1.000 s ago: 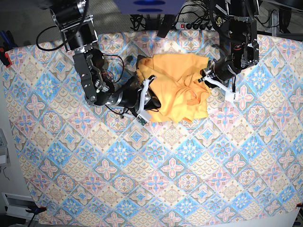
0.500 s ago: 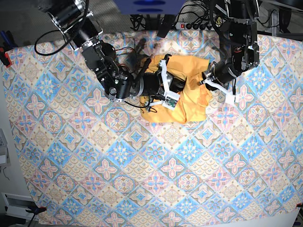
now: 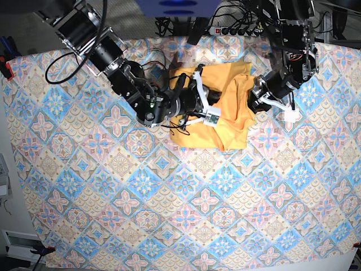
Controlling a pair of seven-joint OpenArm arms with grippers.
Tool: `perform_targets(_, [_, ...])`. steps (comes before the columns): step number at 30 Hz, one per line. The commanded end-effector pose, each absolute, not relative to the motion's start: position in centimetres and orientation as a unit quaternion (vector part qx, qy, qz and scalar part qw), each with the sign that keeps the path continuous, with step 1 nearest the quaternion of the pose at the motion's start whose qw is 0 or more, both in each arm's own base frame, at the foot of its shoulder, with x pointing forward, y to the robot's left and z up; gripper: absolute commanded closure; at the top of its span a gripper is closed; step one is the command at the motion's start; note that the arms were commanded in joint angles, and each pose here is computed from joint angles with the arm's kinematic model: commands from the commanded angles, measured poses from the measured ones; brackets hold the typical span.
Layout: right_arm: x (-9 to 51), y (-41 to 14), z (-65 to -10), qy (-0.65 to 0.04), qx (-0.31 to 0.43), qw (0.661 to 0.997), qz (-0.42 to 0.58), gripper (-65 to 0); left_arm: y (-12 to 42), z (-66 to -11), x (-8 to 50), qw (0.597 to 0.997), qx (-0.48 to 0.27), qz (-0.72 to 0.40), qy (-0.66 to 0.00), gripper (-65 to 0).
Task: Fold the T-shirt properly
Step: 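Press the folded bundle with the right gripper while the left gripper holds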
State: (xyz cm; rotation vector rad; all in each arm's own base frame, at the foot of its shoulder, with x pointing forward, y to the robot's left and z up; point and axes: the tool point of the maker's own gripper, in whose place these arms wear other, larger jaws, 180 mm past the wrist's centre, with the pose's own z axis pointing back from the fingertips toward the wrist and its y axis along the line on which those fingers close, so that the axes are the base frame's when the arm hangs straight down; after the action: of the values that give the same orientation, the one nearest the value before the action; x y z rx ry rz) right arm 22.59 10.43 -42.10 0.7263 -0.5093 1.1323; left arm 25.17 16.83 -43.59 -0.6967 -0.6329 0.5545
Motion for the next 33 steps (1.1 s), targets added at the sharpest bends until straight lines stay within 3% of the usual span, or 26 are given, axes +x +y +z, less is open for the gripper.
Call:
perform_targets(1, [24.2, 10.7, -40.3, -0.265, 0.343, 0.748, 0.503, -6.5, 17.0, -42.5, 25.9, 0.846, -0.339, 0.26, -0.32, -23.4])
perform_targets(11, [28.5, 9.0, -38.1, -0.323, 0.339, 0.763, 0.446, -7.6, 16.5, -43.6, 25.2, 0.864, -0.323, 0.24, -0.303, -23.8])
perform_targets(18, [29.7, 9.9, -37.9, -0.325, 0.346, 0.763, 0.438, -22.4, 15.6, -44.0, 24.7, 0.871, -0.326, 0.227, -0.29, -26.6])
perform_targets(24, [30.0, 12.7, -37.8, -0.343, 0.396, 0.757, 0.391, -22.4, 16.0, -43.9, 24.8, 0.869, -0.323, 0.23, -0.296, -30.6])
perform_targets(33, [30.4, 11.9, -38.0, -0.341, 0.384, 0.759, 0.4, -22.4, 18.7, -44.5, 23.1, 0.867, -0.299, 0.265, -0.297, -30.8])
